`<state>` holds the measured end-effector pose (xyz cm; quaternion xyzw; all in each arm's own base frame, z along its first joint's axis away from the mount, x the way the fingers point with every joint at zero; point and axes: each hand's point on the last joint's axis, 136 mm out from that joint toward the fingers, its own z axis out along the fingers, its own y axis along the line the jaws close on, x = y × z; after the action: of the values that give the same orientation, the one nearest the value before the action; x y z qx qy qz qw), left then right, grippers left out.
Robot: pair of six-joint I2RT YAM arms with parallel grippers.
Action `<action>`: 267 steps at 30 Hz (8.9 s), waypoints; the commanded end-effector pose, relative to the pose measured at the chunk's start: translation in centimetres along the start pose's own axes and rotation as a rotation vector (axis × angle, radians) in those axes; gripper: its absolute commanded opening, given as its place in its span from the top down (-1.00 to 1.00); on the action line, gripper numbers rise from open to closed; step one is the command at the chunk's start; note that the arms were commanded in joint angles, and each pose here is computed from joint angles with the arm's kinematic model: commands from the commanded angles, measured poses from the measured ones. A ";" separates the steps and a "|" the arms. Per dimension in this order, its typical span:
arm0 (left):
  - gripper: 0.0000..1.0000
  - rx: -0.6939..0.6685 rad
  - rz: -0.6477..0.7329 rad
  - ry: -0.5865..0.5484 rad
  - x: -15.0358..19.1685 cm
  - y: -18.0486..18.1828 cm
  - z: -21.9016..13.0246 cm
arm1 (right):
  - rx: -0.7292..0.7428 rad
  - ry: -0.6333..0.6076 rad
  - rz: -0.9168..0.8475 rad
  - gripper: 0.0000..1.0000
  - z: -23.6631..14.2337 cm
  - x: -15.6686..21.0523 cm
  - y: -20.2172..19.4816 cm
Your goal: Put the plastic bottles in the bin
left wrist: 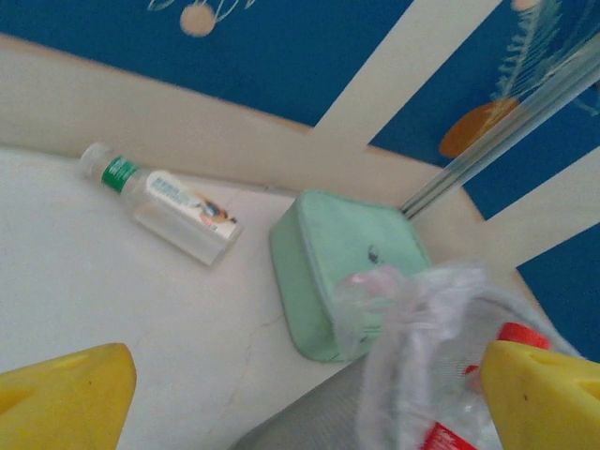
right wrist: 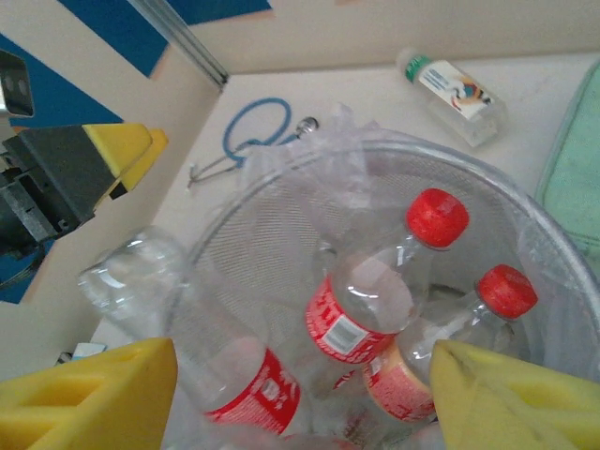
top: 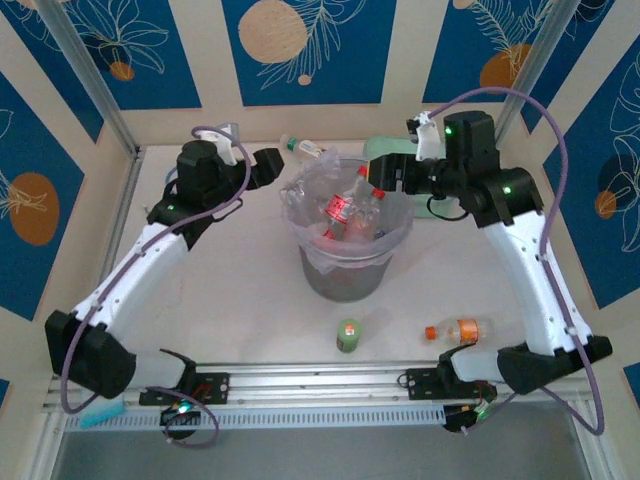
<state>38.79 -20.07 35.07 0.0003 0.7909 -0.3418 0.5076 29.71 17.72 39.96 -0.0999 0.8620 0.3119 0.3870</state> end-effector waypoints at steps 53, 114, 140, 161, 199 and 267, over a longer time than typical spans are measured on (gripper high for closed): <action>-0.86 0.004 0.520 0.313 11.0 -9.1 -2.4 | 0.099 0.268 -0.053 -0.05 6.9 10.7 -2.1; -0.92 -0.307 -0.922 0.111 15.8 18.3 36.1 | 0.264 -0.128 0.167 -0.59 -6.2 6.5 -10.0; 0.35 -0.165 -0.705 -0.042 2.4 16.9 26.0 | 0.142 -0.142 0.283 -0.55 -5.4 6.2 -8.8; -1.00 -0.276 -0.827 -0.062 6.8 23.7 26.3 | 0.189 -0.129 0.280 -0.55 -5.3 6.7 -9.7; 0.04 -0.439 -1.043 -0.093 14.2 27.8 33.6 | 0.231 -0.125 0.297 -0.53 -4.7 7.1 -12.1; -0.99 -0.266 -0.345 0.020 3.7 10.2 -14.3 | -0.003 0.066 -0.199 -0.75 26.1 -1.7 -12.1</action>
<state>29.51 -5.67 29.29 -0.2101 0.8208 -0.3133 0.4288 50.33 23.51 28.28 -0.1451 0.8347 0.2929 0.4431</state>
